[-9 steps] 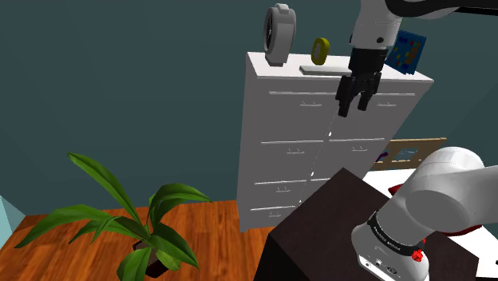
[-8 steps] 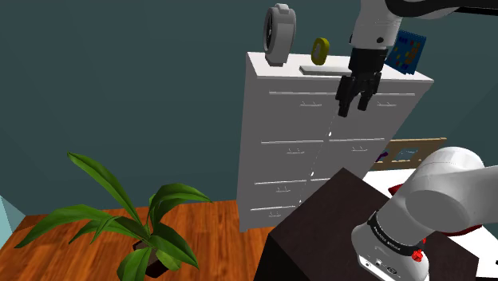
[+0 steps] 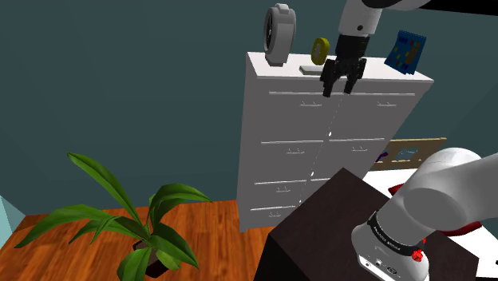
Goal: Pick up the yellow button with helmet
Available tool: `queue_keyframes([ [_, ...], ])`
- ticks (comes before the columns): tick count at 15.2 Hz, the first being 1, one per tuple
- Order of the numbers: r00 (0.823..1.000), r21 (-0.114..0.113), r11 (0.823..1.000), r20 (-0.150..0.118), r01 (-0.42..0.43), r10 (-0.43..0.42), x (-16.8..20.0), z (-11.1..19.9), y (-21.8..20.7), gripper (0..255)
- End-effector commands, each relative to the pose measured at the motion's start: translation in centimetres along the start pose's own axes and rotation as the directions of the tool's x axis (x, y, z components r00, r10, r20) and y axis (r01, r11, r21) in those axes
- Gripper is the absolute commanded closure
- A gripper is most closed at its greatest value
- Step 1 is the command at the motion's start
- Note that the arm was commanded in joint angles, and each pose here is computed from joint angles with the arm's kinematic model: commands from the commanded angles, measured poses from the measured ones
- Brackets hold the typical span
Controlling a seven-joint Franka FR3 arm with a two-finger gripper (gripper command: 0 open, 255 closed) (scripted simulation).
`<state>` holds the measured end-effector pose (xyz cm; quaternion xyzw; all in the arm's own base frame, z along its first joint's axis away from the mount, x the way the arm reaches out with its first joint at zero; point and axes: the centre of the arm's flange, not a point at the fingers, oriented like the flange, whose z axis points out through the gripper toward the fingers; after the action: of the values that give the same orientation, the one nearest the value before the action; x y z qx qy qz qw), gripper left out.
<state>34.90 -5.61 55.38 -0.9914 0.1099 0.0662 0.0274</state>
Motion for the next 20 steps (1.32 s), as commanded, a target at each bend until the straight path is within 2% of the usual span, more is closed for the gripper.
queue_keyframes([
  [1, 0.999, -0.001, 1.0, -0.023, -0.029, 0.029, 2.0, -1.1, 1.0, 0],
  [10, 0.981, 0.006, 0.988, -0.123, -0.153, 0.152, 10.3, -5.2, 5.8, 0],
  [15, 0.959, 0.014, 0.975, -0.177, -0.22, 0.219, 14.5, -7.8, 9.0, 0],
  [20, 0.931, 0.027, 0.958, -0.231, -0.286, 0.285, 18.2, -10.6, 12.4, 0],
])
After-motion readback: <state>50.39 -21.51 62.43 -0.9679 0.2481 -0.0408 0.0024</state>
